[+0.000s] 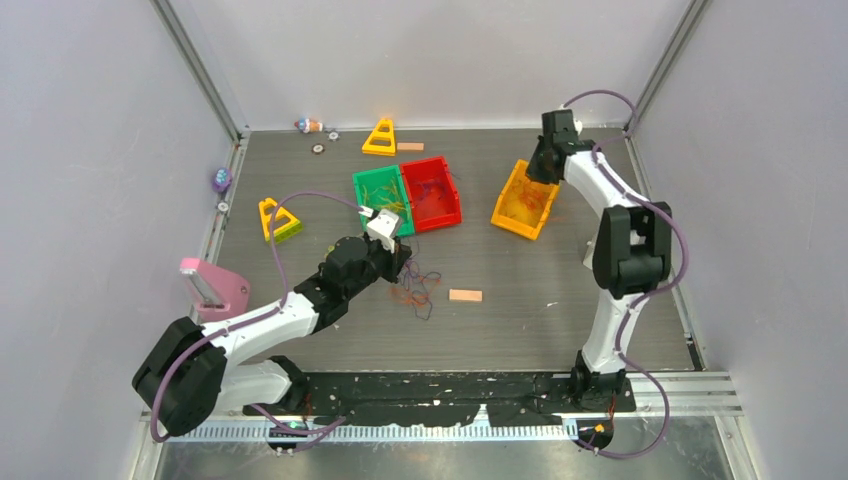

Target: Untangle the cables

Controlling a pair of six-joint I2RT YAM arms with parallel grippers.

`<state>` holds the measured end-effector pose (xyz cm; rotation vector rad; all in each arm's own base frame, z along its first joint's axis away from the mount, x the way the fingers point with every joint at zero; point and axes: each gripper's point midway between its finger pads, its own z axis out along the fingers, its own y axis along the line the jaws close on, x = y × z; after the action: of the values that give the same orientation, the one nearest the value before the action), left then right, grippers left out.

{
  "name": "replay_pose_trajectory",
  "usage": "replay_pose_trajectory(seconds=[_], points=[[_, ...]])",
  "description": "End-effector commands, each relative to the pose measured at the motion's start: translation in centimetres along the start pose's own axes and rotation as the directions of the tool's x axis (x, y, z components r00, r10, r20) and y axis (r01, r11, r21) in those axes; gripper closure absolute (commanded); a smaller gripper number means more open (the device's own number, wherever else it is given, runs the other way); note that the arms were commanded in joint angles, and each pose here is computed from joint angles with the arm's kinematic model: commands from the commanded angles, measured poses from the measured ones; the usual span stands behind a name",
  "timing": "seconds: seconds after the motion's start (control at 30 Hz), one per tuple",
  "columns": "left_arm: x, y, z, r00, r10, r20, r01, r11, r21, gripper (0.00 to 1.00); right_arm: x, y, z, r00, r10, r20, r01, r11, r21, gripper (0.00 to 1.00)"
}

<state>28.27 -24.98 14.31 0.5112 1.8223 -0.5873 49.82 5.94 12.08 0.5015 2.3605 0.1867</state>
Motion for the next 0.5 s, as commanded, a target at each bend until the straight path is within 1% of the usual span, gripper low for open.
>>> replay_pose_trajectory(seconds=[0.0, 0.03, 0.07, 0.1, 0.13, 0.17, 0.2, 0.23, 0.27, 0.33, 0.37, 0.43, 0.47], points=[[-1.9, -0.4, 0.0, 0.997, 0.01, 0.073, -0.011, 1.0, 0.017, 1.0, 0.2, -1.6, 1.3, 0.994, -0.11, -0.016, 0.111, 0.97, 0.218, 0.95], [-1.9, -0.4, 0.0, 0.997, 0.01, 0.073, -0.012, 1.0, 0.016, 1.0, -0.6, -1.2, 1.3, 0.993, -0.121, 0.003, 0.117, 0.966, 0.23, 0.95], [-1.9, -0.3, 0.0, 0.997, 0.011, 0.073, -0.012, 1.0, 0.015, 1.0, 0.3, -1.1, 2.1, 0.99, -0.142, -0.024, 0.144, 0.961, 0.235, 0.94], [-1.9, -0.3, 0.0, 0.997, 0.012, 0.072, -0.013, 1.0, 0.014, 1.0, -0.1, -0.7, 2.1, 0.989, -0.148, -0.018, 0.149, 0.961, 0.234, 0.94], [-1.9, -0.3, 0.0, 0.997, 0.012, 0.073, -0.013, 1.0, 0.013, 1.0, 0.5, -0.7, 2.4, 0.986, -0.16, -0.039, 0.165, 0.957, 0.237, 0.94], [-1.8, -0.3, 0.1, 0.997, 0.012, 0.07, -0.013, 1.0, 0.014, 1.0, 0.3, -0.1, 2.4, 0.986, -0.162, -0.043, 0.168, 0.962, 0.217, 0.88], [-1.8, -0.3, 0.1, 0.997, 0.013, 0.07, -0.014, 1.0, 0.015, 1.0, 0.7, 0.0, 2.4, 0.983, -0.174, -0.066, 0.184, 0.961, 0.207, 0.75], [-1.9, -0.3, 0.1, 0.997, 0.013, 0.07, -0.014, 1.0, 0.015, 1.0, 0.4, 0.6, 2.1, 0.982, -0.175, -0.067, 0.184, 0.966, 0.183, 0.67], [-1.8, -0.3, 0.1, 0.998, 0.014, 0.069, -0.014, 1.0, 0.014, 1.0, 0.3, 0.7, 1.4, 0.981, -0.179, -0.071, 0.189, 0.966, 0.177, 0.54], [-1.9, -0.3, 0.1, 0.997, 0.013, 0.071, -0.015, 1.0, 0.015, 1.0, -0.8, 1.2, -0.5, 0.983, -0.18, -0.038, 0.184, 0.97, 0.157, 0.45], [-1.9, -0.4, 0.1, 0.997, 0.014, 0.072, -0.015, 1.0, 0.017, 1.0, -0.8, 1.0, -1.1, 0.983, -0.181, -0.037, 0.185, 0.97, 0.158, 0.43], [-2.0, -0.4, 0.0, 0.997, 0.013, 0.073, -0.014, 1.0, 0.02, 1.0, -2.1, 1.3, -4.0, 0.983, -0.182, 0.015, 0.178, 0.974, 0.139, 0.4], [-2.0, -0.4, 0.0, 0.997, 0.01, 0.074, -0.012, 1.0, 0.021, 1.0, -1.8, 1.1, -4.5, 0.982, -0.186, 0.011, 0.183, 0.973, 0.14, 0.38]])
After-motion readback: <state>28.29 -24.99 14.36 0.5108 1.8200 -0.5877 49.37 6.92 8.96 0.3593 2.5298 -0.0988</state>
